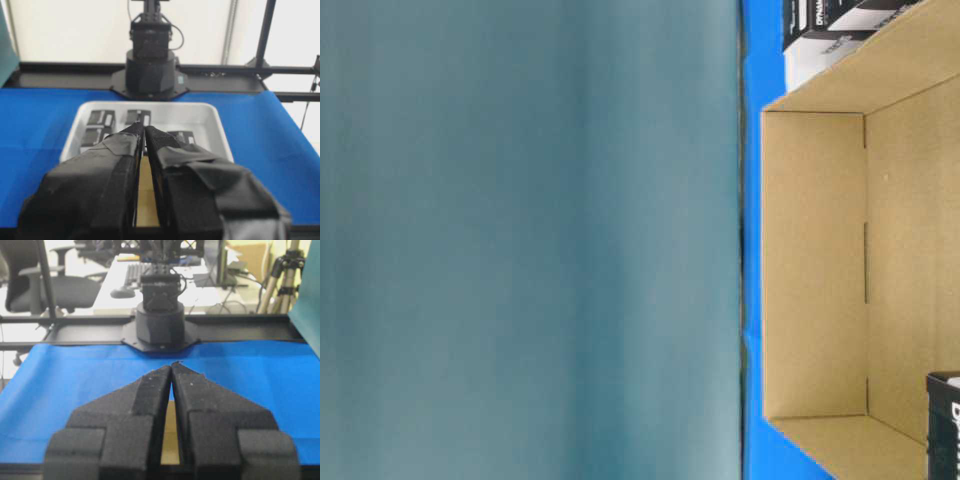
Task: Pick the box from inside the cardboard box.
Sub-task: 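Swing the right gripper left over the cardboard box, fingers open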
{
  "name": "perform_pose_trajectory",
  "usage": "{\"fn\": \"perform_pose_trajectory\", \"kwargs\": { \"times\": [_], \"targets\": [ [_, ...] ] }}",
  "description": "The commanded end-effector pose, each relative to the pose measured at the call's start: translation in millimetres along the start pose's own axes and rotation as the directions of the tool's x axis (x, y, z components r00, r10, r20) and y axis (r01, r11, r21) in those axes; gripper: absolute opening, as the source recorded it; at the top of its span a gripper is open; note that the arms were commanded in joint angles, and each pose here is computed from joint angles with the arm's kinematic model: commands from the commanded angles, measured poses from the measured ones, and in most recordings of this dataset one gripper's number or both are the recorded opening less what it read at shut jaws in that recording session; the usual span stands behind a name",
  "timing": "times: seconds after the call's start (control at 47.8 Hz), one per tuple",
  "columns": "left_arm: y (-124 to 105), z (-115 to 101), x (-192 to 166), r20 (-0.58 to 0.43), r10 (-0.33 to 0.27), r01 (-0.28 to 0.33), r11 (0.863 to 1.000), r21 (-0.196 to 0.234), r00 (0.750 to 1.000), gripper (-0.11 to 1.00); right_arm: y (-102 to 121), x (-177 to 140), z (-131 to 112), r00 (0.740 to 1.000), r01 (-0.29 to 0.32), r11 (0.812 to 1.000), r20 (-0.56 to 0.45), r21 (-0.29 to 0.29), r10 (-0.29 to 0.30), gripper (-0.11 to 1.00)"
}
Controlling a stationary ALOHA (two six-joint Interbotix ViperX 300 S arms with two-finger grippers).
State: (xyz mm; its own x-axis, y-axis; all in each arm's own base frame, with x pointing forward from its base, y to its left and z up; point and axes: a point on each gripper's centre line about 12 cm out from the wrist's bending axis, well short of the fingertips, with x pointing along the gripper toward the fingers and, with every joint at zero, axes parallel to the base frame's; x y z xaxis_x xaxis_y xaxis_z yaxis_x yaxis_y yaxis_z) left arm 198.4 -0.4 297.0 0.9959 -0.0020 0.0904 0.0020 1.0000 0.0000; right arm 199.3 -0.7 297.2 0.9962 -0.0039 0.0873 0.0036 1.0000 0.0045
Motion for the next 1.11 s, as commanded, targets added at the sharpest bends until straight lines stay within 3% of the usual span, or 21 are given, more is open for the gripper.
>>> {"fn": "perform_pose_trajectory", "kwargs": {
  "times": [0.0,0.063,0.167,0.272,0.418,0.543,0.753,1.024,1.087],
  "targets": [
    [1,4,4,-0.022,0.005,-0.005,1.0,0.013,1.0,0.14,0,2,1,1.0,0.001,1.0,0.002,0.009,-0.001,0.14],
    [1,6,3,-0.054,0.005,-0.004,1.0,0.013,0.999,0.16,-2,2,-1,1.0,0.013,0.998,-0.016,0.056,-0.013,0.15],
    [1,10,1,-0.098,0.006,-0.005,1.0,0.014,0.995,0.01,-2,3,-6,0.997,0.03,0.989,-0.07,0.147,-0.02,0.05],
    [1,15,-3,-0.124,0.007,-0.006,1.0,0.014,0.992,-0.04,-2,6,-5,0.993,0.04,0.978,-0.117,0.206,-0.017,0.04],
    [1,15,-6,-0.162,0.007,-0.005,1.0,0.013,0.987,-0.05,-1,16,-2,0.976,0.061,0.966,-0.219,0.252,-0.004,0.04],
    [1,12,-8,-0.203,0.006,-0.004,1.0,0.01,0.979,-0.05,1,28,0,0.939,0.09,0.958,-0.345,0.273,0.01,0.04],
    [1,10,-9,-0.244,0.007,-0.007,1.0,0.002,0.97,-0.05,4,57,7,0.863,0.145,0.941,-0.505,0.306,0.031,0.04],
    [1,8,-13,-0.29,0.009,-0.008,1.0,0.004,0.957,-0.05,11,108,-3,0.7,0.207,0.933,-0.711,0.294,0.069,0.04],
    [1,9,-14,-0.295,0.009,-0.008,1.0,0.003,0.956,-0.05,12,121,-8,0.638,0.224,0.933,-0.766,0.282,0.078,0.04]
  ]
}}
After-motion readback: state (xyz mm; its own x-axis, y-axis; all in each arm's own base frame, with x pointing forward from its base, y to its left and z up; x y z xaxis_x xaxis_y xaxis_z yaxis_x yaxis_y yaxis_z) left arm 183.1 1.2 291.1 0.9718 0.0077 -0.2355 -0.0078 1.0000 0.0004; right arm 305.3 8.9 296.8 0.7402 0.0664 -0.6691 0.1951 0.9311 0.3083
